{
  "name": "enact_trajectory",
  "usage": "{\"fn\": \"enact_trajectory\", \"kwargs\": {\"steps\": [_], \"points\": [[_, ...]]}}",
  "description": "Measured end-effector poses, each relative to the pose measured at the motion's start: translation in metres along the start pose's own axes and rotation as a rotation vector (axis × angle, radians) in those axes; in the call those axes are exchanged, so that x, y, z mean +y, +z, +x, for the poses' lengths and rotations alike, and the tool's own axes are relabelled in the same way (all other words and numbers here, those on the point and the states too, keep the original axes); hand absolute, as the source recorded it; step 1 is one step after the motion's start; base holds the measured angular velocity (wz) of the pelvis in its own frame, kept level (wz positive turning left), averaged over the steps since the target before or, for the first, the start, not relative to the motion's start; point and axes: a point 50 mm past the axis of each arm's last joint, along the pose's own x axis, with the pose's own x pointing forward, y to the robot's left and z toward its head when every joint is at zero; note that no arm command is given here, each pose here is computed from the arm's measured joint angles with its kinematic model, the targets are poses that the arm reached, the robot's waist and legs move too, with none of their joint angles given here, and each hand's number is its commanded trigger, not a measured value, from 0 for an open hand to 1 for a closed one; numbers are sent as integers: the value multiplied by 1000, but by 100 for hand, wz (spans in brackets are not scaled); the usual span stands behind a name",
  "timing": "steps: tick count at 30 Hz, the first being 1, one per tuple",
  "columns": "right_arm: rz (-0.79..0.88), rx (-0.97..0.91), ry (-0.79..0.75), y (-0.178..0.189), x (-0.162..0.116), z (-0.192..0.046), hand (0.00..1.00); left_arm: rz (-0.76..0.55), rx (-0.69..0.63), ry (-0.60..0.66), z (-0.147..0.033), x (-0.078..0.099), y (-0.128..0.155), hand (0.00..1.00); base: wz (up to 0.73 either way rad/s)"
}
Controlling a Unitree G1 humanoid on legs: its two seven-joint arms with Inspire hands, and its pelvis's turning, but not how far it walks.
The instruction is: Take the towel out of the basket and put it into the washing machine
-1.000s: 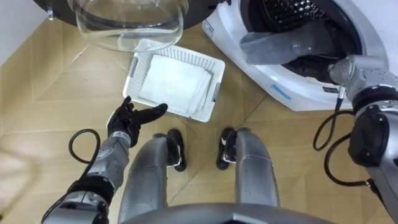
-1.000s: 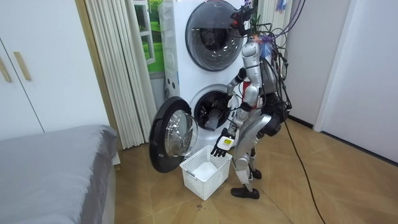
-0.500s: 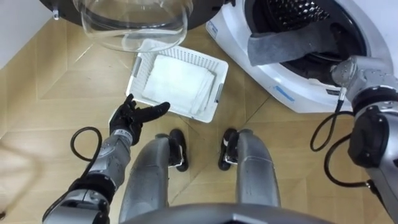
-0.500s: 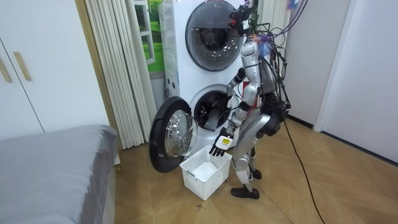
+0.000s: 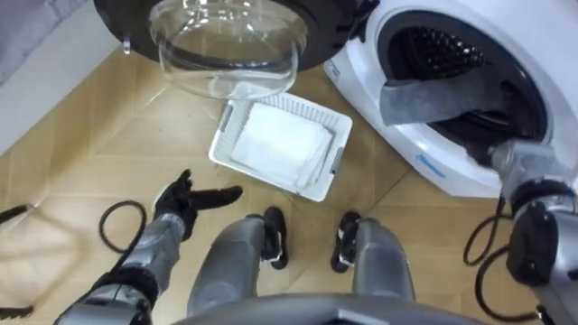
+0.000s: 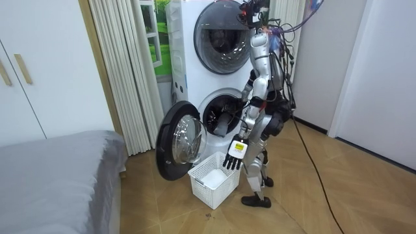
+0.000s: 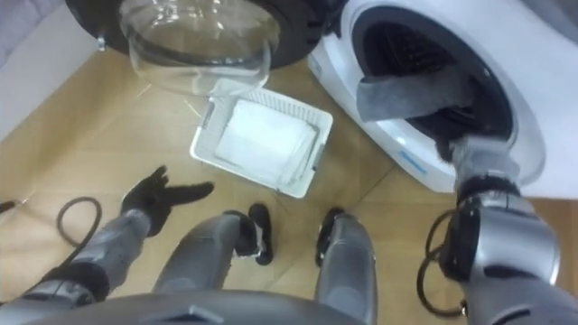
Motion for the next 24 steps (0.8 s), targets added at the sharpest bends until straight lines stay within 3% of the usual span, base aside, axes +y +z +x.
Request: {"fn": "enact_trajectory", "kwargs": {"steps": [6,11,13,17,24], "points": [[-286,-22,-47,4,-63,2,0,140,79,41,-5,13,-24,0,2],[-695,28,-208,9,-154,-13,0,136,187,90,-21,30,-65,0,-1],[-864,74,-237,5,-175,-19,0,134,223,111,-27,38,-77,0,-16],[-1190,188,-215,-7,-197,-27,0,117,240,121,-30,39,-84,0,-9],[-1431,288,-149,-24,-203,-30,0,83,286,162,-40,48,-100,0,-4]]}}
